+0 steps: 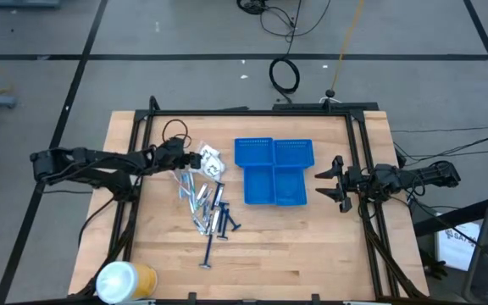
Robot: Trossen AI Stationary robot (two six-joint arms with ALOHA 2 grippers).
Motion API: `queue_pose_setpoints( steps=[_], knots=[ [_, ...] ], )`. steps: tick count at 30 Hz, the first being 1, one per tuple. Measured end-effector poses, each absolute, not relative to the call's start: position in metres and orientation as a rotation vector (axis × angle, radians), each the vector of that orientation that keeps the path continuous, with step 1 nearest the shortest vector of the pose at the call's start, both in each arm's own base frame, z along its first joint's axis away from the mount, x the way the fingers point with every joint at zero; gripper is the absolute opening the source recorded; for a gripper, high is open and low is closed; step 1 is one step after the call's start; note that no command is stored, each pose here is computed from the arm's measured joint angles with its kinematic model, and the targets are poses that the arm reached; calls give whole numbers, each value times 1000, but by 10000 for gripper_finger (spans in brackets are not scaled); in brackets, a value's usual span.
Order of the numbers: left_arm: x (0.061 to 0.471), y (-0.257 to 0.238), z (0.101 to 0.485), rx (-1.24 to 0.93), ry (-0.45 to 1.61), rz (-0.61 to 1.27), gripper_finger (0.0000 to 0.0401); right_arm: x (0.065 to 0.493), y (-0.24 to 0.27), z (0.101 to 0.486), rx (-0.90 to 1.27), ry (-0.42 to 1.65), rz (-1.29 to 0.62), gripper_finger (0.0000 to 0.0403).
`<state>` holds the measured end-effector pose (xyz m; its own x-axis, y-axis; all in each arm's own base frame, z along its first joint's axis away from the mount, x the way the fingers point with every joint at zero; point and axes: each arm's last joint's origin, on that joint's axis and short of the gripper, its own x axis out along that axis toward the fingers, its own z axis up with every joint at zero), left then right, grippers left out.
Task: Pick & Place Travel size toiletries
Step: Put the transparent cotton pack into the top left blue basket
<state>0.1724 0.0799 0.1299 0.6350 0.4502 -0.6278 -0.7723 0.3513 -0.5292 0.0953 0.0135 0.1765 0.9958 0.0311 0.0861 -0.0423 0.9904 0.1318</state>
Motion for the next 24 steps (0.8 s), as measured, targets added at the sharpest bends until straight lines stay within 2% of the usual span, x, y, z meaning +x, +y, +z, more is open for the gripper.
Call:
queue_pose_setpoints(
  steps=[4,7,10,12,24],
  knots=[
    [172,80,128,-897,430,824,167,95,13,176,134,-84,37,208],
    [173,80,128,-895,424,825,112,95,13,176,134,-84,37,208],
    [173,81,129,-880,399,843,38,95,13,176,134,-84,37,208],
    [174,82,134,-848,365,836,11,95,13,176,134,-84,37,208],
    [189,79,197,-513,-75,598,2,95,13,176,134,-84,37,208]
  ],
)
